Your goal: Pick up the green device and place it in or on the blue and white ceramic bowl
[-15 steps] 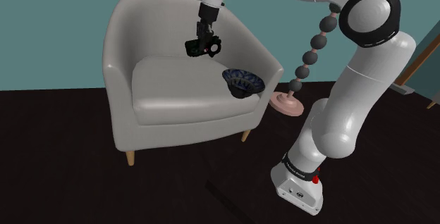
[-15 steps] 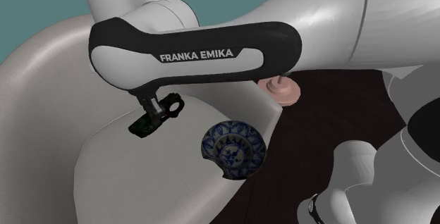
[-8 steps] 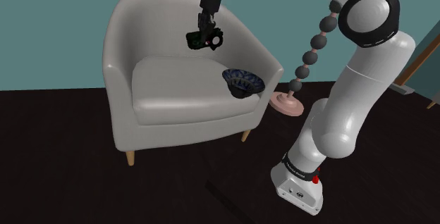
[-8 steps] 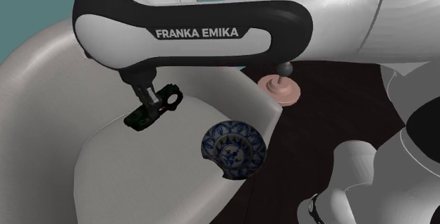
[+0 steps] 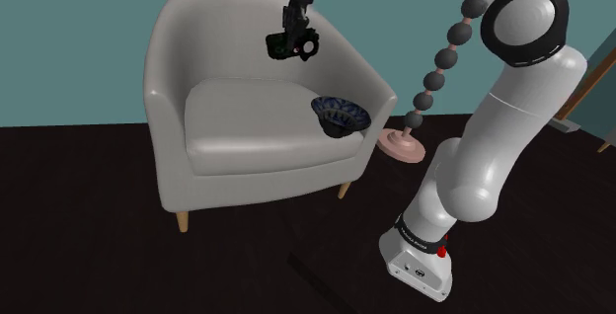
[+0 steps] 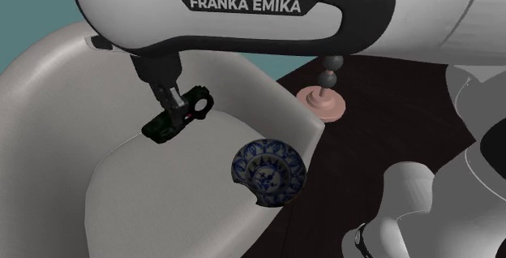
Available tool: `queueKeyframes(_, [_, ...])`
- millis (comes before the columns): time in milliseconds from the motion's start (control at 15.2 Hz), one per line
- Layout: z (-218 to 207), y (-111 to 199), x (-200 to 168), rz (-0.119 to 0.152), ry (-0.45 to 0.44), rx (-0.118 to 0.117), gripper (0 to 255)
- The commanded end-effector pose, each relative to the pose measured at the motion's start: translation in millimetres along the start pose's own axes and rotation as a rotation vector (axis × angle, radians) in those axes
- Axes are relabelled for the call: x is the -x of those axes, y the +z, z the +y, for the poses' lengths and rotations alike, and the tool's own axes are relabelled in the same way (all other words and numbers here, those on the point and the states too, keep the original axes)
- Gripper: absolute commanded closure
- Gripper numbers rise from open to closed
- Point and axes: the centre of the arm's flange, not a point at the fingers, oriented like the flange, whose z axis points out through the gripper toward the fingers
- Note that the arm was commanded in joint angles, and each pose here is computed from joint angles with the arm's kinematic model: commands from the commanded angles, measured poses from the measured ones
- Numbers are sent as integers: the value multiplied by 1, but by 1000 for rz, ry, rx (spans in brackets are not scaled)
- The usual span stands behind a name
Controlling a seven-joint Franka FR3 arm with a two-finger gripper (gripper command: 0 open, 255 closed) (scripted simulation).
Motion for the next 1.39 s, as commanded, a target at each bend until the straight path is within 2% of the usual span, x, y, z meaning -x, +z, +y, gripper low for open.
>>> queueKeyframes(0, [-20,-5,14,0,0,0,255])
queueKeyframes(924, [-181,-28,112,0,0,0,255])
queueKeyframes(1320, [-181,4,114,0,0,0,255])
